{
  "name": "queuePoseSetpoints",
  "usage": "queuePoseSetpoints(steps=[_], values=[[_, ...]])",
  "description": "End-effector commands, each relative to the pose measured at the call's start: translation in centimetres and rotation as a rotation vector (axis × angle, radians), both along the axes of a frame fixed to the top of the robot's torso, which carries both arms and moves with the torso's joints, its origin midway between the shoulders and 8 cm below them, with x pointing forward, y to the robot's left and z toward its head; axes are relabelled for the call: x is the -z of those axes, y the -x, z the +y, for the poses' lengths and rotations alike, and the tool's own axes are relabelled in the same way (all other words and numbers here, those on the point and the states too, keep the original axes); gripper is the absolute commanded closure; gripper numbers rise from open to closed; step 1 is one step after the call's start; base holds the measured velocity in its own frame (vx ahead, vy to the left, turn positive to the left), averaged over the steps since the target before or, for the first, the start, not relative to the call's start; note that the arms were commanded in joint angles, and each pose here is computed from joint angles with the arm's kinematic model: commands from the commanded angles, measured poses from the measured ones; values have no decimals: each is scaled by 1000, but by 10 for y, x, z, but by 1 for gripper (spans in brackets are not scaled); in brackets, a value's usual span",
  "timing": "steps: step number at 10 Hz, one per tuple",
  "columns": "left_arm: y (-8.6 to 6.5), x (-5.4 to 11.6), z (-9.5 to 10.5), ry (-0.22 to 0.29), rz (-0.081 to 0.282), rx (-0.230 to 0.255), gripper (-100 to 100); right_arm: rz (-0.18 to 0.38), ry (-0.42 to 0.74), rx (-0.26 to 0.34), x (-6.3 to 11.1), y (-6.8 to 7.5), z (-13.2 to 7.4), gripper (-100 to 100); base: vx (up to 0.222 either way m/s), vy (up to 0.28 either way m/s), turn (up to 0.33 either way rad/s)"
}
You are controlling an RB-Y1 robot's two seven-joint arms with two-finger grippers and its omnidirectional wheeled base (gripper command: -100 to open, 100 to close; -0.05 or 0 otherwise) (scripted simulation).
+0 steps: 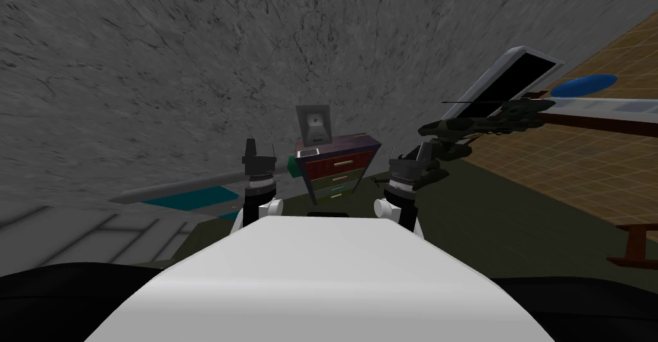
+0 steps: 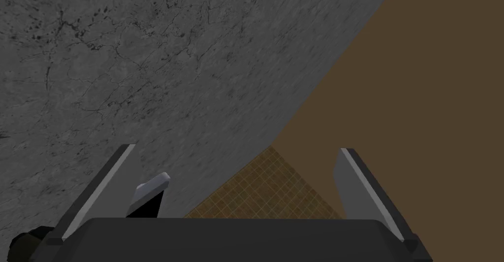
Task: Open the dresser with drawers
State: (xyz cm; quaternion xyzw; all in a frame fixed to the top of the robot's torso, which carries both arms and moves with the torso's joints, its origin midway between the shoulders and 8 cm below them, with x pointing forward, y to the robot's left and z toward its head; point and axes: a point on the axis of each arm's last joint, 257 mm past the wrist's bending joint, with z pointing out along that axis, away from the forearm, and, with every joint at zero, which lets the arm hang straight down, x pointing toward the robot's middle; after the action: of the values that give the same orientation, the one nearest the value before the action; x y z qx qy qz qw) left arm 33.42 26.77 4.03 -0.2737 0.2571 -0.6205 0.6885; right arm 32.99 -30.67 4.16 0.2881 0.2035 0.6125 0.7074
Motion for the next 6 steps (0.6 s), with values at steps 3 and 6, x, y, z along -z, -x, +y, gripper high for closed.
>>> queuePoseSetpoints(steps=[3,6], values=[[0,0,0,0,0,0,0,0,0,0,0,0,0,0,0,0,0],[0,0,0,0,0,0,0,0,0,0,0,0,0,0,0,0,0]])
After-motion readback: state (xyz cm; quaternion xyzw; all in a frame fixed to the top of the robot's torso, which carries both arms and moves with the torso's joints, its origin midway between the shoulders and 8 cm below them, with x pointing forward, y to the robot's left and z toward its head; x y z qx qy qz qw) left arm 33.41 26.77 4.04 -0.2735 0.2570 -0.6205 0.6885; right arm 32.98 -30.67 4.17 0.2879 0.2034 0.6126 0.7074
